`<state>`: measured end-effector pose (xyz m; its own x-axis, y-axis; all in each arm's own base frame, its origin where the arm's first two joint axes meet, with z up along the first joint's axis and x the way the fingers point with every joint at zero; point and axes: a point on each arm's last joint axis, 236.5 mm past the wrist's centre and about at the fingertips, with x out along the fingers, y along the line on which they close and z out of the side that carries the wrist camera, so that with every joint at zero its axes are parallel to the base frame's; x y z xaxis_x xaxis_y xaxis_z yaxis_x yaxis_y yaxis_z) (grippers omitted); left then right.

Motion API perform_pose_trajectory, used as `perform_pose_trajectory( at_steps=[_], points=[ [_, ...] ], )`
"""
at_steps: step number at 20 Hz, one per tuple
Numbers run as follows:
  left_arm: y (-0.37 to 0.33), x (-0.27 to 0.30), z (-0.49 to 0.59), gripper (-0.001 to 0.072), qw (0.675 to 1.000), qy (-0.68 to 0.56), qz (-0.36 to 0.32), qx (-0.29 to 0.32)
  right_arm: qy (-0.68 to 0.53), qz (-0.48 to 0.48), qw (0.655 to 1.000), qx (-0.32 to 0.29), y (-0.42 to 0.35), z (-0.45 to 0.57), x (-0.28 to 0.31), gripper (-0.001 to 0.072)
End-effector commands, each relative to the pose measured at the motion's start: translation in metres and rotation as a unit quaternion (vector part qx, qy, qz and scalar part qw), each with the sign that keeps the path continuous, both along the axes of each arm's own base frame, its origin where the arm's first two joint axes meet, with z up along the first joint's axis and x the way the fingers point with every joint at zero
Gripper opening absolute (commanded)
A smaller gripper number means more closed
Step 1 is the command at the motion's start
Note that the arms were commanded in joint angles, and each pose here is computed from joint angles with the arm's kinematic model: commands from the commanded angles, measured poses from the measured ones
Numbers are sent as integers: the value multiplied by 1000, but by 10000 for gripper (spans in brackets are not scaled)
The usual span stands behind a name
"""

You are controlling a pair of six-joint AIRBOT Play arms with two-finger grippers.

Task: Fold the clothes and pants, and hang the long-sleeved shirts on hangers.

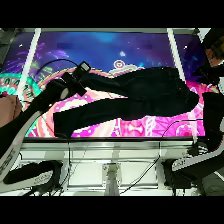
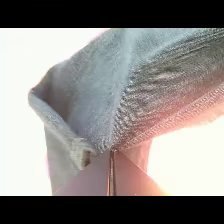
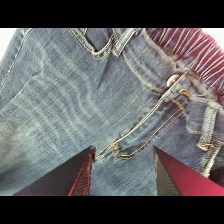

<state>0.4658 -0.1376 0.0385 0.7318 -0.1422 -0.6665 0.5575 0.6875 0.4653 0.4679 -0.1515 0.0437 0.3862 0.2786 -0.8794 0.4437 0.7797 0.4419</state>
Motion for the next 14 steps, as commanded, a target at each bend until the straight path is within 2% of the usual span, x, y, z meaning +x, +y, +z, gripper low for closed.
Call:
perform_pose_trajectory(
  at_steps=[1,6,9,10,11,12,13,14],
  points=[
    [11,-17,48,12,1000,-26,10,-8,-1,0,1000,0,0,0,1,408],
    [-1,-20,38,12,999,-1,18,-50,-1,0,1000,0,0,0,0,408],
    [-3,-18,20,13,999,17,19,-47,-1,0,1000,0,0,0,1,408],
    [-3,-18,13,33,998,25,19,-45,-2,-1,1000,-1,0,0,1,408],
    [-7,-18,7,180,998,32,19,-48,-3,-1,1000,-1,0,0,1,408],
    [-10,-18,2,410,998,37,15,-45,-3,-1,1000,-1,-1,1,2,408],
    [-11,-19,-2,501,998,41,14,-44,-3,-1,1000,-1,0,0,2,408],
    [-11,-19,-3,498,998,42,14,-43,-2,-1,1000,-1,0,0,1,408]
  ],
)
